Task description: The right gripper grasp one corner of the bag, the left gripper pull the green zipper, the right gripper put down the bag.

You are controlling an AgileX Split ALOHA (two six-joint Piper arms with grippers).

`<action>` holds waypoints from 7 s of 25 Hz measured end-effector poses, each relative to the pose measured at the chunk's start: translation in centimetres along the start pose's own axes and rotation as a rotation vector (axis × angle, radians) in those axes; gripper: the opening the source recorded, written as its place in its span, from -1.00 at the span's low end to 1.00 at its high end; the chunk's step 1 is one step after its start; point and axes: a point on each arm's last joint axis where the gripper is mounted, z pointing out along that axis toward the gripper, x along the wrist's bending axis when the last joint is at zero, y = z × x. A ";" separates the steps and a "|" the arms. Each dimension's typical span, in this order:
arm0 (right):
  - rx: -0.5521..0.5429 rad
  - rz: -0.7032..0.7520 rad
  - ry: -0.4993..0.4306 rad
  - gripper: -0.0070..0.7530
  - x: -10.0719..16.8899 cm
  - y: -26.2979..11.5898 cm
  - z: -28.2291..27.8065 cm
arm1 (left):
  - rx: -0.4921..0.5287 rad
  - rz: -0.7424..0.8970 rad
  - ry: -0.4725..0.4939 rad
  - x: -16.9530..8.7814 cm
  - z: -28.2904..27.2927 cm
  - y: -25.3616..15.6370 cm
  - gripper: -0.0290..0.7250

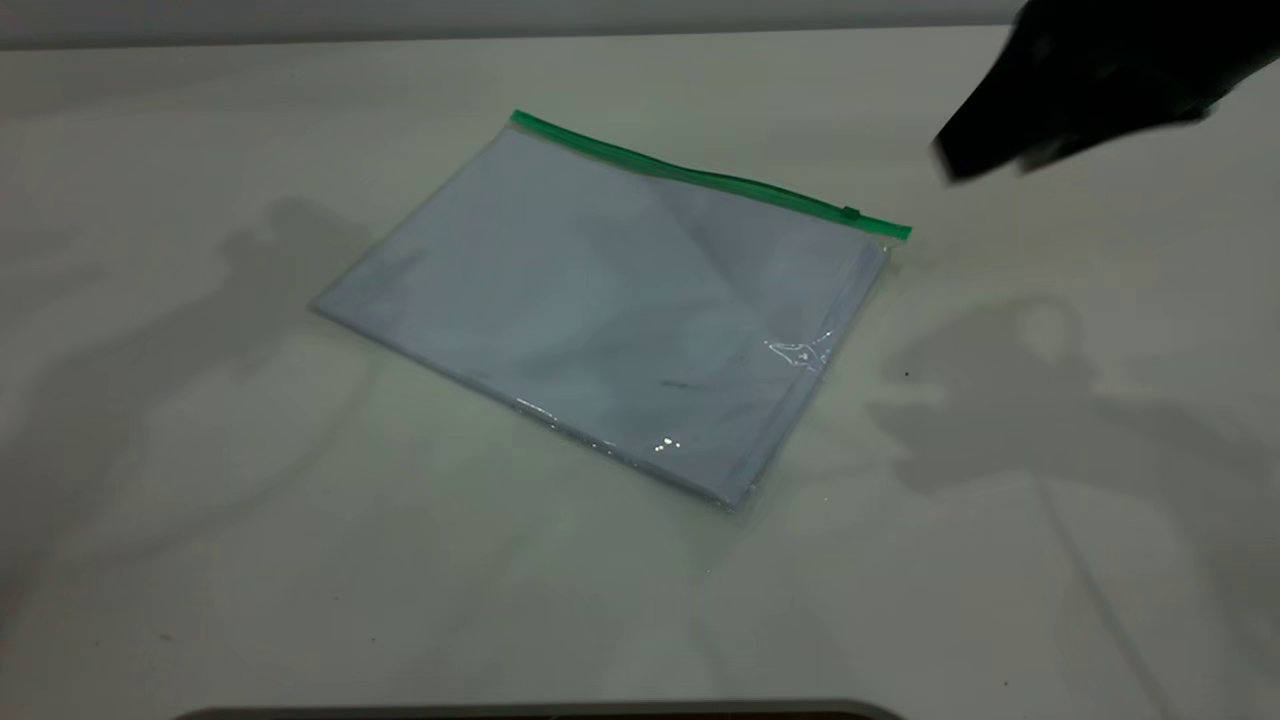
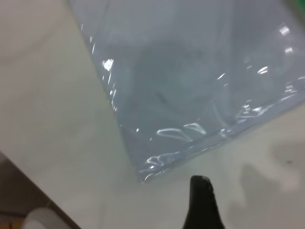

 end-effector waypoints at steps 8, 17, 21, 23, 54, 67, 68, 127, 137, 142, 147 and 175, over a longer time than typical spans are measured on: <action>-0.007 0.025 0.092 0.54 -1.8 0.0 5.4 | 0.048 0.082 -0.065 -0.4 2.4 0.4 0.62; -0.069 0.102 0.089 0.54 -4.1 1.4 8.7 | 0.054 0.160 -0.077 -0.5 2.8 0.3 0.62; -0.076 0.182 0.079 0.54 -6.0 0.6 9.5 | 0.057 0.170 -0.079 -0.5 2.9 0.2 0.62; -0.084 0.231 0.086 0.54 -7.3 0.0 9.6 | 0.056 0.174 -0.079 -0.5 2.9 0.2 0.62; -0.112 0.299 0.141 0.54 -11.6 -2.2 13.9 | 0.050 0.177 -0.077 -0.5 2.9 0.3 0.62; -0.193 0.315 0.226 0.42 -11.1 -2.4 15.0 | 0.050 0.177 -0.076 -0.5 2.9 0.4 0.62; -0.192 0.309 0.228 0.38 -11.0 -2.4 15.1 | 0.050 0.177 -0.076 -0.5 2.9 0.4 0.62; -0.084 -0.407 0.065 -0.89 -3.9 4.2 11.0 | 0.090 0.873 -0.390 -8.2 14.0 -0.4 0.61; -0.137 -0.507 0.133 -0.89 -2.6 5.5 9.4 | 0.044 0.928 -0.437 -8.7 15.7 -1.3 0.61; -0.150 -0.535 0.153 -0.89 -2.3 5.7 9.0 | 0.029 0.956 -0.406 -9.0 16.1 -1.1 0.61; -0.152 -0.539 0.163 -0.89 -2.2 5.6 9.0 | 0.020 0.985 -0.393 -9.1 16.2 -1.0 0.59; -0.136 -0.635 0.132 -0.89 0.2 5.9 10.3 | -0.046 0.973 -0.414 -9.5 18.0 -1.2 0.16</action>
